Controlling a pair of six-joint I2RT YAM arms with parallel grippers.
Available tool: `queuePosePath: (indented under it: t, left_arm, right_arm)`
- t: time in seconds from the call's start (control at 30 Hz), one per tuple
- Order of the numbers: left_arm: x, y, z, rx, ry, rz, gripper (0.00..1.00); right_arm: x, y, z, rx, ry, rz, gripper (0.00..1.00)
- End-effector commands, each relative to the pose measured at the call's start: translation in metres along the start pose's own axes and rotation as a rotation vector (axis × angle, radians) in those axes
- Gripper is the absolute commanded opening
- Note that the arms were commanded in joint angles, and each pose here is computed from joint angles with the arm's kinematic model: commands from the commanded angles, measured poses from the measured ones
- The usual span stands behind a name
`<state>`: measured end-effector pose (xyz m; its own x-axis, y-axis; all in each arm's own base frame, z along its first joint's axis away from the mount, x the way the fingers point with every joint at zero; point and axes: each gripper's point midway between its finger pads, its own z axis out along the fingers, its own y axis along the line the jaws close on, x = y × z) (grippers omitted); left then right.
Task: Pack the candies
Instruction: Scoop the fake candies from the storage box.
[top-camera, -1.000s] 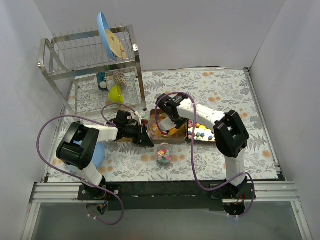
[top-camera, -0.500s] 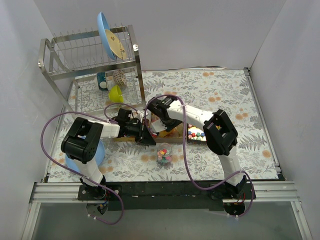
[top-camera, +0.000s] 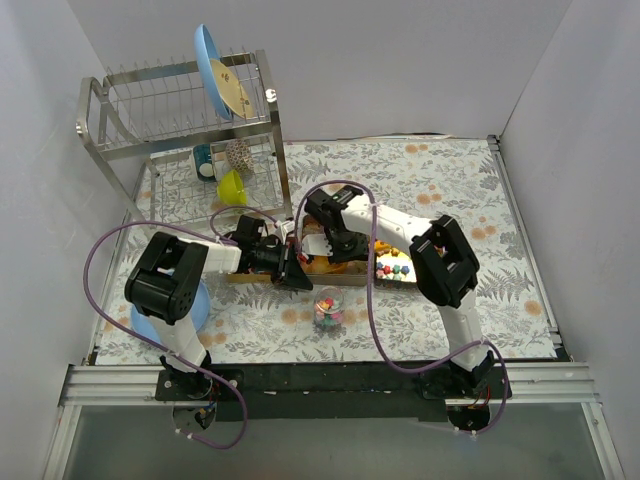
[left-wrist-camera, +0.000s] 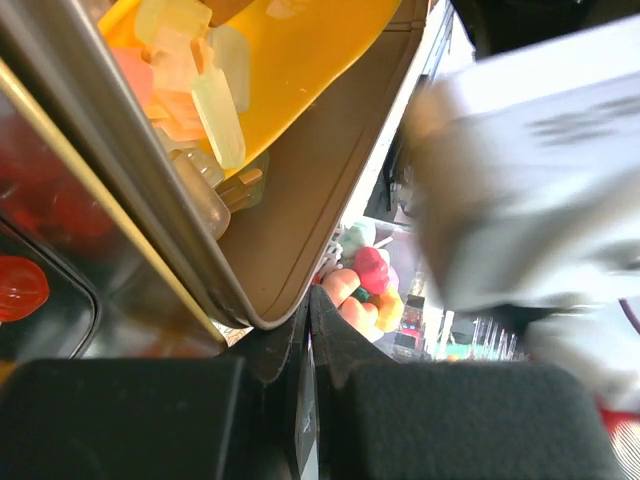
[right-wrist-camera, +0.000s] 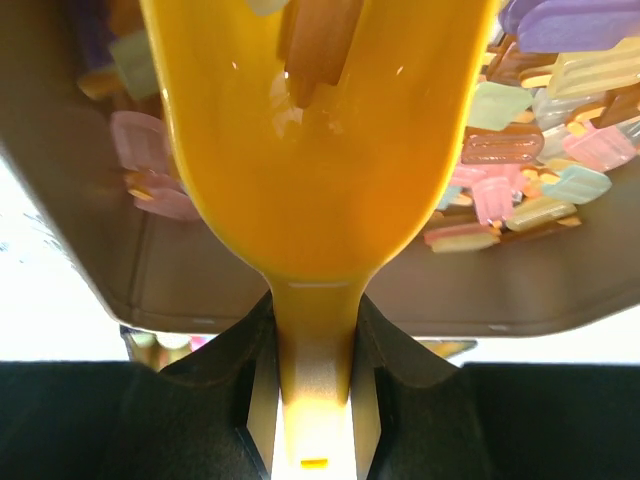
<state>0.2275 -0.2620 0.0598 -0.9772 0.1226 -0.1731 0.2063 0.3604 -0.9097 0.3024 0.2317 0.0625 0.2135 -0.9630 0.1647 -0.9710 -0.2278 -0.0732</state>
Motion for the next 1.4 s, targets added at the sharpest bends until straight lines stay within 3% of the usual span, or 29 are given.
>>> queuePosePath:
  t: [0.0,0.2,0.23,0.57,0.8,1.37]
  left_arm:
    - [-0.021,0.012,0.002,-0.093,-0.046,0.091,0.0]
    - [-0.03,-0.015,-0.009,-0.09,-0.018,0.167,0.07]
    - [-0.035,-0.01,-0.013,-0.154,-0.036,0.165,0.07]
    - [-0.018,-0.039,-0.087,-0.309,-0.024,0.194,0.13]
    - [-0.022,-0.053,-0.111,-0.316,-0.067,0.308,0.14]
    - [-0.053,-0.027,-0.132,-0.413,-0.122,0.298,0.18]
  right_arm:
    - [-0.047,0.023,0.006,-0.079,-0.319,-0.003,0.01]
    - [-0.052,0.018,-0.006,-0.058,-0.463,0.005,0.01]
    - [-0.055,0.019,-0.008,-0.062,-0.489,0.007,0.01]
    - [-0.052,0.016,-0.006,0.001,-0.554,0.019,0.01]
    - [-0.04,0.0,-0.01,0.052,-0.602,0.086,0.01]
    - [-0.022,-0.009,-0.027,0.077,-0.733,0.175,0.01]
